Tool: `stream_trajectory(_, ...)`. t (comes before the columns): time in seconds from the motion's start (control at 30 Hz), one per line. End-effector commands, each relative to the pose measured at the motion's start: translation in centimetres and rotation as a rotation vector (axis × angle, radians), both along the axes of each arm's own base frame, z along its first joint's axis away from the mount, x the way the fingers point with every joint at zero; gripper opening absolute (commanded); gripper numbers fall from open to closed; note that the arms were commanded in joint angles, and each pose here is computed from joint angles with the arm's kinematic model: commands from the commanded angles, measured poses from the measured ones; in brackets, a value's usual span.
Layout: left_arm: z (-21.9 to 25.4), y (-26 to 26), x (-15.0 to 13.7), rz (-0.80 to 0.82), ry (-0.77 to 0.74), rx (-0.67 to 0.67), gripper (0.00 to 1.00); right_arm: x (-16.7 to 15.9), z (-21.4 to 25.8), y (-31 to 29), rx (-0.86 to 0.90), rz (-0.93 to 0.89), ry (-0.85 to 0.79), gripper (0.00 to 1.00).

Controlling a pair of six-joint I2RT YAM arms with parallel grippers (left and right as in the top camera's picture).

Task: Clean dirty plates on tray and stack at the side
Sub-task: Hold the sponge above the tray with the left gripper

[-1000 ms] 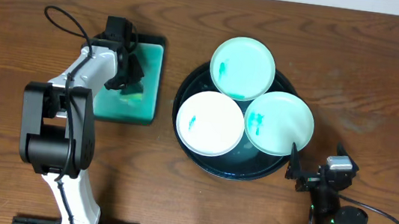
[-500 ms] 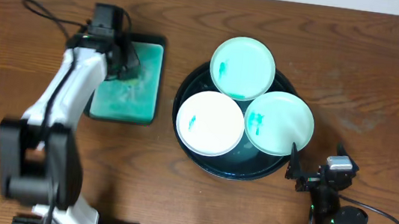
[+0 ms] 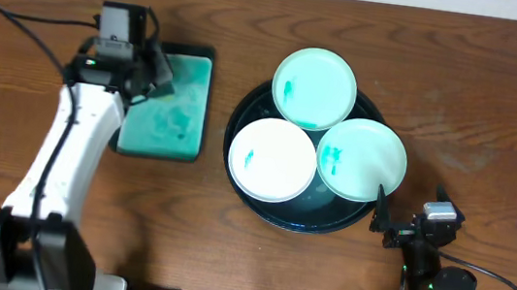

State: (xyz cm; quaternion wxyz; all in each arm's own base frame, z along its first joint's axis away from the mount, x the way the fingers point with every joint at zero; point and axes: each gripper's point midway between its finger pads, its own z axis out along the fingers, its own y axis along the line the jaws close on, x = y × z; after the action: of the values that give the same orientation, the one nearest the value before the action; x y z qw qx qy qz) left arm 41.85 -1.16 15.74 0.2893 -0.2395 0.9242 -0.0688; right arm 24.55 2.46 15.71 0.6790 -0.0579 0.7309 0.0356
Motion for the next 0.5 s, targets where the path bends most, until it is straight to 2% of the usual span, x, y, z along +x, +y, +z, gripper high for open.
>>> stream_trajectory(0.0,-7.5,-0.6,-0.9,-0.013,0.150,0.018,0.07,0.0,-0.2,0.0,-0.008,-0.001,0.004,0.99)
stream_trajectory(0.07,-9.6,-0.8,-1.0,-0.052,0.202,0.029,0.07,0.0,-0.2,0.0,-0.008,-0.001,0.004,0.99)
stream_trajectory(0.17,-8.8,-0.8,-0.8,-0.079,0.205,0.045,0.07,0.0,-0.2,0.0,-0.008,-0.001,0.004,0.99)
stream_trajectory(0.27,-4.5,-0.8,0.0,-0.081,0.113,0.044,0.07,0.0,-0.2,0.0,-0.008,-0.001,0.004,0.99)
stream_trajectory(0.4,3.9,-0.8,0.3,-0.085,-0.123,0.048,0.07,0.0,-0.2,0.0,-0.008,-0.001,0.004,0.99)
stream_trajectory(0.47,5.7,-0.7,0.1,-0.095,-0.177,0.062,0.07,0.0,-0.2,0.0,-0.008,-0.001,0.004,0.99)
